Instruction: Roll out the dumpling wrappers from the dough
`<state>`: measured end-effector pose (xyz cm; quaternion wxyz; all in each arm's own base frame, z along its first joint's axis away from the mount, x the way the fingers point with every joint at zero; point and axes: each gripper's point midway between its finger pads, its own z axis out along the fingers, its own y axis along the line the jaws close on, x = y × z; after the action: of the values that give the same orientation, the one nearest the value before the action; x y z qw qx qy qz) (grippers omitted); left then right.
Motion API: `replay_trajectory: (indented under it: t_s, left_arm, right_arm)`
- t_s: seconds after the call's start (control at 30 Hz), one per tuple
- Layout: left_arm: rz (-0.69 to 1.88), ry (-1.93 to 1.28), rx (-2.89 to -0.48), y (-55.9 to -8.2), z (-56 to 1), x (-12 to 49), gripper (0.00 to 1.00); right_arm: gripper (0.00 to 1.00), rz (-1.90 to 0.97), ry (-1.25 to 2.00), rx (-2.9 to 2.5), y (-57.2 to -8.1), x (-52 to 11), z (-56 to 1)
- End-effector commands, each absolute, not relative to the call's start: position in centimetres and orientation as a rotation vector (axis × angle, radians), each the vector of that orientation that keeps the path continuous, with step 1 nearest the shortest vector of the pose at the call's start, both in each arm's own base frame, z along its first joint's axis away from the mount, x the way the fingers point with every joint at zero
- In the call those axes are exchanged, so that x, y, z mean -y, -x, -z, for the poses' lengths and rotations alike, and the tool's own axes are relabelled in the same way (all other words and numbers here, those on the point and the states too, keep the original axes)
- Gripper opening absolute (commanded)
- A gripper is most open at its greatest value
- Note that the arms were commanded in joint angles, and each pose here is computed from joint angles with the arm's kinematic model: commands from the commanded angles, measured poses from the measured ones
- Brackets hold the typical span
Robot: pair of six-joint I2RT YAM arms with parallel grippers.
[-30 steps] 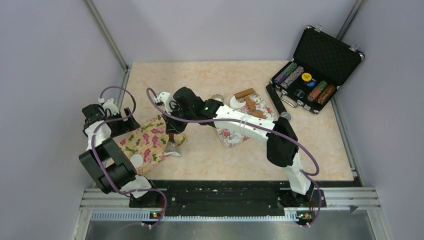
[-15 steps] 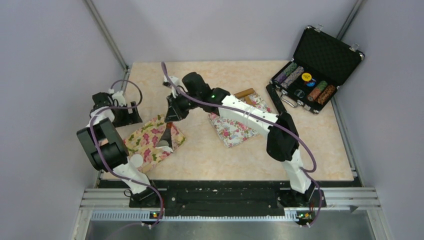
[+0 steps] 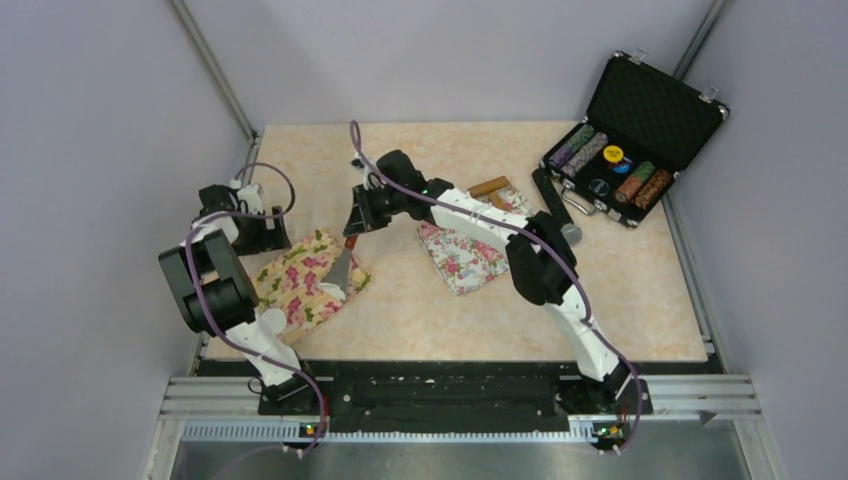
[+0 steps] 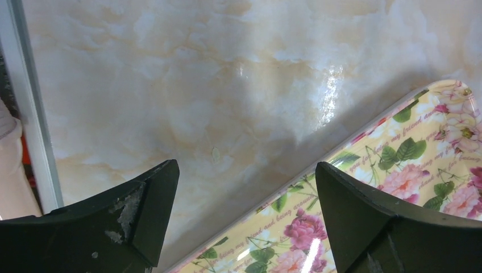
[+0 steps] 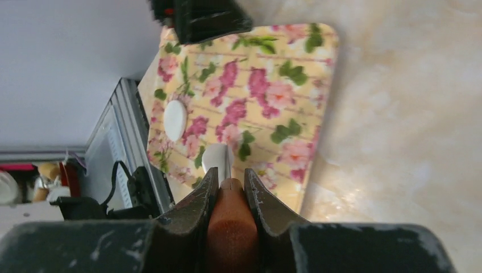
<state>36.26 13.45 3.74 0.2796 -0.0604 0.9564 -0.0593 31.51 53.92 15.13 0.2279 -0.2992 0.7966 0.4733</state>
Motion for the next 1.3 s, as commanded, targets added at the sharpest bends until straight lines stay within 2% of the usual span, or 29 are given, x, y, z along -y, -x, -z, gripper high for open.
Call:
replay_trajectory:
  t_s: [0.0, 0.27, 0.4, 0.63, 0.8, 0.93, 1.1, 1.27]
  left_arm:
    - [0.148, 0.096, -2.539, -36.6, -4.3, -12.6, 0.95]
    - [0.155, 0.069, -2.538, -35.9, -4.8, -11.1, 0.94]
    - [0.162, 0.067, -2.542, -35.6, -4.7, -10.6, 0.94]
    - [0.195, 0.07, -2.51, -35.3, -5.6, -9.8, 0.94]
    - [0.217, 0.065, -2.475, -35.5, -6.9, -9.2, 0.94]
    - [0.27, 0.031, -2.426, -35.7, -8.8, -7.9, 0.97]
    - [0.314, -0.03, -2.346, -35.5, -11.9, -6.0, 0.99]
    - [0.31, -0.08, -2.235, -34.6, -16.2, -4.9, 0.99]
  right_arm:
    - [0.0, -1.245, 0.667, -2.144, -37.5, -51.9, -16.6]
    - [0.0, -1.138, 0.582, -2.134, -41.7, -48.6, -17.1]
    - [0.0, -1.108, 0.617, -2.104, -42.2, -48.1, -17.5]
    - [0.0, -1.093, 0.727, -2.0, -41.3, -48.4, -21.5]
    - [0.0, -1.092, 0.884, -1.846, -38.4, -48.4, -27.4]
    - [0.0, -1.001, 1.018, -1.758, -35.6, -46.5, -29.7]
    - [0.0, -0.706, 1.202, -1.69, -33.7, -40.5, -28.9]
    - [0.0, -0.173, 1.205, -1.606, -33.3, -29.7, -27.7]
